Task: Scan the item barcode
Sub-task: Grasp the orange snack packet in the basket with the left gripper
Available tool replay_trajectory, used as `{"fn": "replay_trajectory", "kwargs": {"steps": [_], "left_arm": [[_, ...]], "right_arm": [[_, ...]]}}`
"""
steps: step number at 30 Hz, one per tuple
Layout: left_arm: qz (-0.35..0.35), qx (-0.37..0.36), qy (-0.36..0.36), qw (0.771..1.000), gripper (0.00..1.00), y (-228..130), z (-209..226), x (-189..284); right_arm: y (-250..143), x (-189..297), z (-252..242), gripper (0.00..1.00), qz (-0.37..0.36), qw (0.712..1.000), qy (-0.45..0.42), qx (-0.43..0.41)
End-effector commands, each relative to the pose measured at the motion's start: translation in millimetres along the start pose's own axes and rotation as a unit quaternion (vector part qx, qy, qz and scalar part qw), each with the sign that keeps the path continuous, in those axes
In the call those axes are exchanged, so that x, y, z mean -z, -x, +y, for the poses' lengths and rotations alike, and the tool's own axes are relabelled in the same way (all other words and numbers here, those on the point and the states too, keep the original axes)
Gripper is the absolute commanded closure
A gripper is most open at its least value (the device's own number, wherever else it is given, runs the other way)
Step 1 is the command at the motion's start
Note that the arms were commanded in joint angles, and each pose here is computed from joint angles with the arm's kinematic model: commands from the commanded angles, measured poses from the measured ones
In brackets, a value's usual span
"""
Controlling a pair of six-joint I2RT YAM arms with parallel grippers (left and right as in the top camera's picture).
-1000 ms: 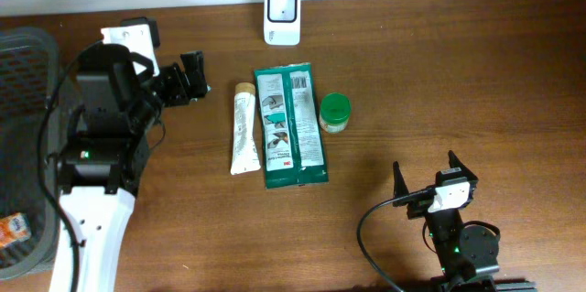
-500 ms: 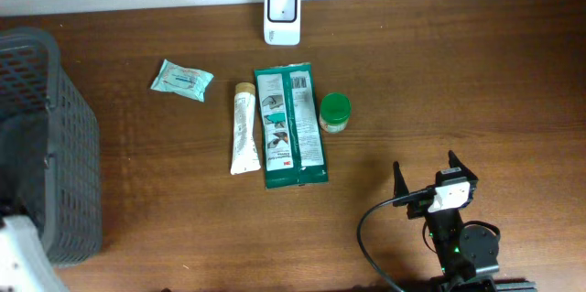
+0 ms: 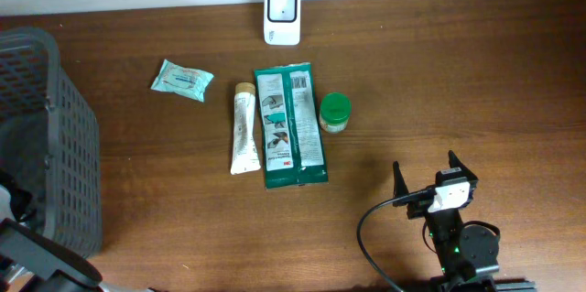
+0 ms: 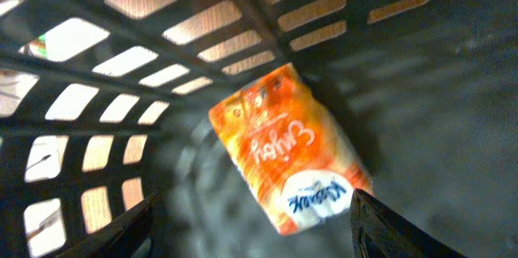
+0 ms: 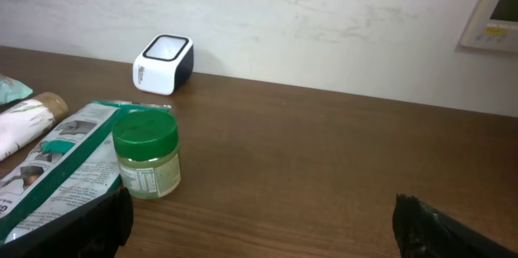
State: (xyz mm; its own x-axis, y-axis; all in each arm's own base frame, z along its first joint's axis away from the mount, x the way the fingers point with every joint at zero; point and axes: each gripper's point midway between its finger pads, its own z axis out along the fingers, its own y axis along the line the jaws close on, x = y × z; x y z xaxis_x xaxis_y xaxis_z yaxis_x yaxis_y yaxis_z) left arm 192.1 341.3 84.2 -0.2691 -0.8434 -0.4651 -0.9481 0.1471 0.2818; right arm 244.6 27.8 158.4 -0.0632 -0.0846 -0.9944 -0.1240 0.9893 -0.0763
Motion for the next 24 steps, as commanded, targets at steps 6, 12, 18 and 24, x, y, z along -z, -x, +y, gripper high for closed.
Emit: {"fn": "replay_trajectory", "kwargs": {"steps": [6,12,18,24], "left_arm": [[0.024,-0.027,0.027,0.999,0.25,-14,-9,-41],[0.028,-0.019,-0.012,0.999,0.50,-15,-26,-46],[0.069,-0.038,-0.010,0.997,0.60,-40,-31,-65],[0.085,-0.047,-0.008,0.995,1.00,-45,-30,-60]], "right_arm": [[-2,0,3,0.01,0.001,1.000,0.006,-0.004],[-2,0,3,0.01,0.001,1.000,0.006,-0.004],[-2,0,3,0.02,0.001,1.000,0.006,-0.004],[-2,0,3,0.02,0.001,1.000,0.006,-0.004]]}}
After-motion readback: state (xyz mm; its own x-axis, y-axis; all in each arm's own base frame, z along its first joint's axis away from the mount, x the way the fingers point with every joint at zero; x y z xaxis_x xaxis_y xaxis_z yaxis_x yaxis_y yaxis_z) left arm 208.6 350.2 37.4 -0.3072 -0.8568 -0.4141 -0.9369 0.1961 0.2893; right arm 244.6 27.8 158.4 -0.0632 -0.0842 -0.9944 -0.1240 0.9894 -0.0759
